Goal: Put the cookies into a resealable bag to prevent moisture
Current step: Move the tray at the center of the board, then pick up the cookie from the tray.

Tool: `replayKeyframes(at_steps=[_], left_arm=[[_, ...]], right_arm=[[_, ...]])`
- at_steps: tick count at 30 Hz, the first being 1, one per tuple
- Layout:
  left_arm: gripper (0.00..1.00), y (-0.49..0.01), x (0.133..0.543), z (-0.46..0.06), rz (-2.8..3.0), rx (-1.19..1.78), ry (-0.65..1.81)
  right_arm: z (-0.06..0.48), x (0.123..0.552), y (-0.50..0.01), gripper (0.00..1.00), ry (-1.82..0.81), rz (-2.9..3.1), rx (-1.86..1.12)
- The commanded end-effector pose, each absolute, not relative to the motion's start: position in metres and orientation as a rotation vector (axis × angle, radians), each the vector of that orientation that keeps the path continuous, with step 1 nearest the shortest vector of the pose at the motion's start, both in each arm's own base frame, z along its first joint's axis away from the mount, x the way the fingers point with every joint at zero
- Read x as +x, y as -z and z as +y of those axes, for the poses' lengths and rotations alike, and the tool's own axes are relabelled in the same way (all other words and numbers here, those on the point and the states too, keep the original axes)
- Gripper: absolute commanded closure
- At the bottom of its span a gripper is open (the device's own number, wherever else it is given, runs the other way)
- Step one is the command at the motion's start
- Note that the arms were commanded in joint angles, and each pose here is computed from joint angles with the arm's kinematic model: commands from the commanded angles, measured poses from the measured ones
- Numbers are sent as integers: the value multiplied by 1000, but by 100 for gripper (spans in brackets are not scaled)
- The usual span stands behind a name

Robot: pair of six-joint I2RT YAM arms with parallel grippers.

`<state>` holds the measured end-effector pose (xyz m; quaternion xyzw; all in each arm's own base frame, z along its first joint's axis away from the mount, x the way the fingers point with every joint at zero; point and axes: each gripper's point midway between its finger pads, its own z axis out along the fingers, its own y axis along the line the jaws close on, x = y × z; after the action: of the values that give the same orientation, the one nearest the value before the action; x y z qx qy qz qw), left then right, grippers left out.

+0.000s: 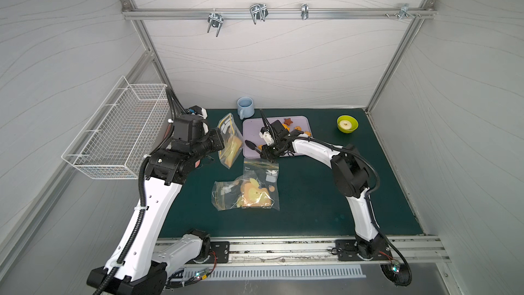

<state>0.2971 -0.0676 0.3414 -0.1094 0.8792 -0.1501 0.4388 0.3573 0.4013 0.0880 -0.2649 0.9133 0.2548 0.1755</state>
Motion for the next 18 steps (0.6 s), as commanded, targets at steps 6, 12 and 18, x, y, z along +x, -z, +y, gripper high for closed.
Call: replayKeyframes(at_steps=[6, 12, 18], left_arm=[[100, -367, 330, -25, 2129, -406, 100], [100, -358, 365, 21, 2184, -476, -306], [100, -309, 410, 37, 2319, -451, -618]], right_arm=[[303, 347, -182, 99, -532, 2433, -574], [237, 327, -189, 98, -337, 2460, -436], [164, 323, -190, 99, -47, 2497, -208]])
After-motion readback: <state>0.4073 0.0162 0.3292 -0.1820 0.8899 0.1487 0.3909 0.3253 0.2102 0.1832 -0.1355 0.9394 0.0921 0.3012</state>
